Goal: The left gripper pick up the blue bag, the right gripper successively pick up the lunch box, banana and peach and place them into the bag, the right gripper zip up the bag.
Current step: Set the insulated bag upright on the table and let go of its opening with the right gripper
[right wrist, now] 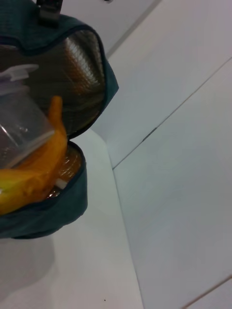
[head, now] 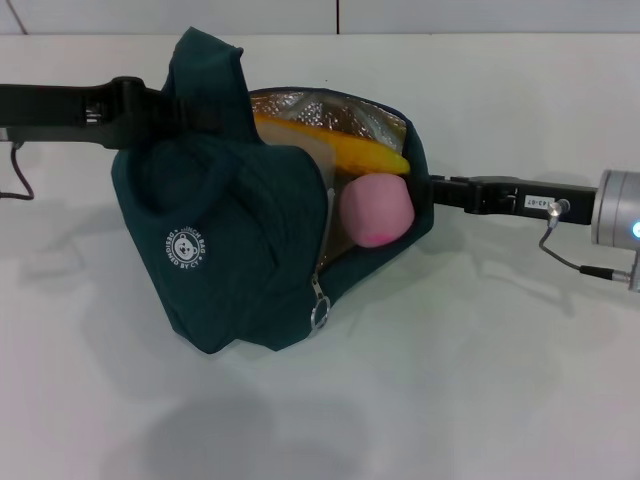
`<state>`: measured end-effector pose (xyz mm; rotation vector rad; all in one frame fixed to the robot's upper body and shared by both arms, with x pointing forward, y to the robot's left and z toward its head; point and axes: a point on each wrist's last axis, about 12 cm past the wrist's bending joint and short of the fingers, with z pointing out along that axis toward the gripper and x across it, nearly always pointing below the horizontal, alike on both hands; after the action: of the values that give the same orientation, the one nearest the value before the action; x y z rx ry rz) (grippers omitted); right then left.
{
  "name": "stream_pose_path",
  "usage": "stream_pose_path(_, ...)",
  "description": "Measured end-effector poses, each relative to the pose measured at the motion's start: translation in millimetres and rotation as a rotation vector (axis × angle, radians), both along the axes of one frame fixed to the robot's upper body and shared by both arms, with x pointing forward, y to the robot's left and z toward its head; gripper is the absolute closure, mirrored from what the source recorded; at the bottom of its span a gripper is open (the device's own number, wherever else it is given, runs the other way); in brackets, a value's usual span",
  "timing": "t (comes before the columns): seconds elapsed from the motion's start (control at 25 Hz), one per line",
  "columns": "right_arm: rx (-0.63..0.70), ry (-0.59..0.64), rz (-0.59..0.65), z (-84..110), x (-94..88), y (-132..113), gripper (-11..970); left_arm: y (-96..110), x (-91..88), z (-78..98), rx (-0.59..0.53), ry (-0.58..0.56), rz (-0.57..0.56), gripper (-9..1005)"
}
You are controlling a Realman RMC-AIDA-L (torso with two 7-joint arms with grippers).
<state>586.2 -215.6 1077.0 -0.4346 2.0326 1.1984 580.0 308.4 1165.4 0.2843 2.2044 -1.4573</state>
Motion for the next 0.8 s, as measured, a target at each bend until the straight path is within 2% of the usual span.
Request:
stream_pose_path(0.12, -0.022, -0.004, 0.009, -0.8, 1.3, 3.0, 579, 0.1, 0.0, 0.2, -0.001, -0.001, 0.0, 939)
stream_pose_path(0.32, -0.063, -0.021, 0.034, -2.3, 1.7, 7.2, 580, 0.4, -0.4, 0.0, -0.002, 0.0, 0.0, 939)
stream_pose_path(0.52, -0.064, -0.038, 0.041, -1.9, 1.2, 7.6, 787, 0.5, -0.6, -0.2, -0.002, 0.002, 0.001, 939)
stream_pose_path(0.8, -0.037, -0.065, 0.048, 3.2, -0.5, 6.0, 855, 0.1, -0.7, 0.5, -0.003, 0.004, -0.004, 939)
